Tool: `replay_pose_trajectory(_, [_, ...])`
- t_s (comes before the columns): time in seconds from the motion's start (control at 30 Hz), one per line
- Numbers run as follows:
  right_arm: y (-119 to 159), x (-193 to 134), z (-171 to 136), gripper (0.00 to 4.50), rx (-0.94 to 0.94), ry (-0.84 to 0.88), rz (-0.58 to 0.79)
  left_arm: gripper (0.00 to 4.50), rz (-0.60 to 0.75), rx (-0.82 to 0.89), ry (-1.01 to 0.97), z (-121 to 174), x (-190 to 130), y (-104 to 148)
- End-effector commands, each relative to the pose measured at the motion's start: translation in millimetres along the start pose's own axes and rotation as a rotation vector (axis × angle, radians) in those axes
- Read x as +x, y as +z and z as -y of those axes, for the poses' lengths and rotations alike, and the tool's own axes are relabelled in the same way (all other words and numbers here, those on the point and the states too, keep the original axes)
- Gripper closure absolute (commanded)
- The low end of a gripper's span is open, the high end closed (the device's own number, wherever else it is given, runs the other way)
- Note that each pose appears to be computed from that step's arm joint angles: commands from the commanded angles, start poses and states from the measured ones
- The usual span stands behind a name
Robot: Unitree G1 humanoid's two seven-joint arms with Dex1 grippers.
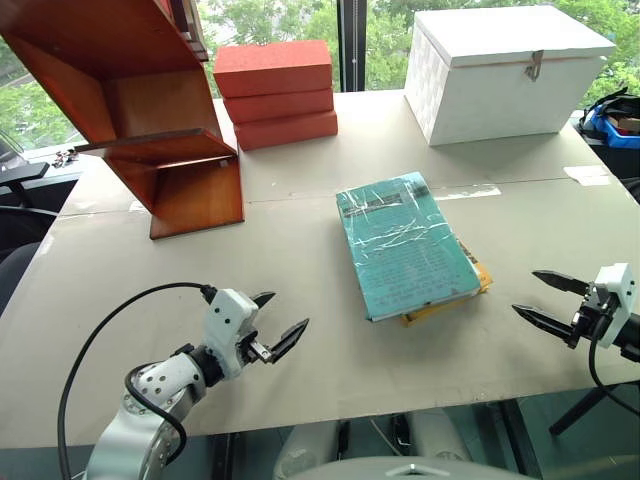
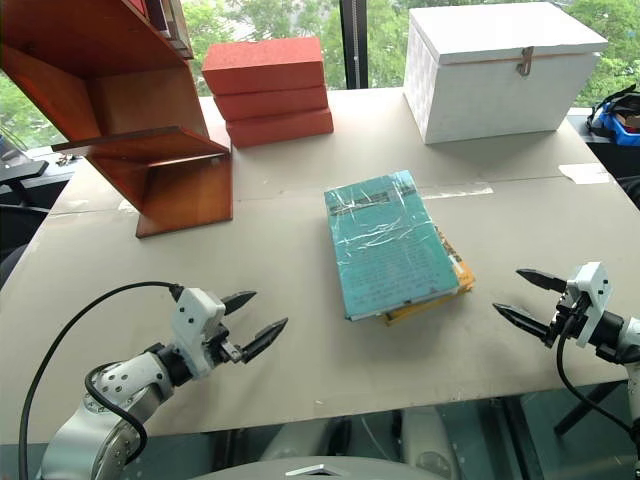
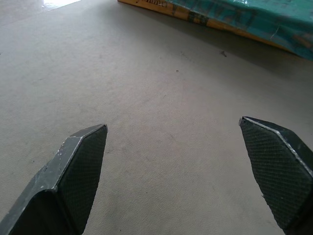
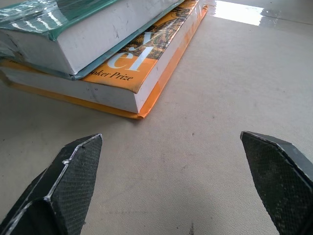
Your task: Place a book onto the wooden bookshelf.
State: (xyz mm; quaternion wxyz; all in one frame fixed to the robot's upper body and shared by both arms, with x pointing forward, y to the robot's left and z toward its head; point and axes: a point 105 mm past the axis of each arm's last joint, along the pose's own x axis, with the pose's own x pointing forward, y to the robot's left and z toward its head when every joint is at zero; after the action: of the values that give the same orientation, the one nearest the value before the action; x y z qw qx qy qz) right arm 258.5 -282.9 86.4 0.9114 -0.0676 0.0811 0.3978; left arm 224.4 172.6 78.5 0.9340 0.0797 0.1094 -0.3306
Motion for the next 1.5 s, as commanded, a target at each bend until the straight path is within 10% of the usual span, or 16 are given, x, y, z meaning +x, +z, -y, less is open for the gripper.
replay_pose_trajectory(0.03, [11, -2, 4, 0.00, -0.022, 0.007, 0.012, 0.05, 0.007, 0.051, -0.018, -6, -1, 8])
replay_pose_trajectory(1.5, [19, -10, 37, 0.00, -0.051, -0.220, -0.036, 0.05, 0.028, 0.076, -0.086, 4, 4, 6])
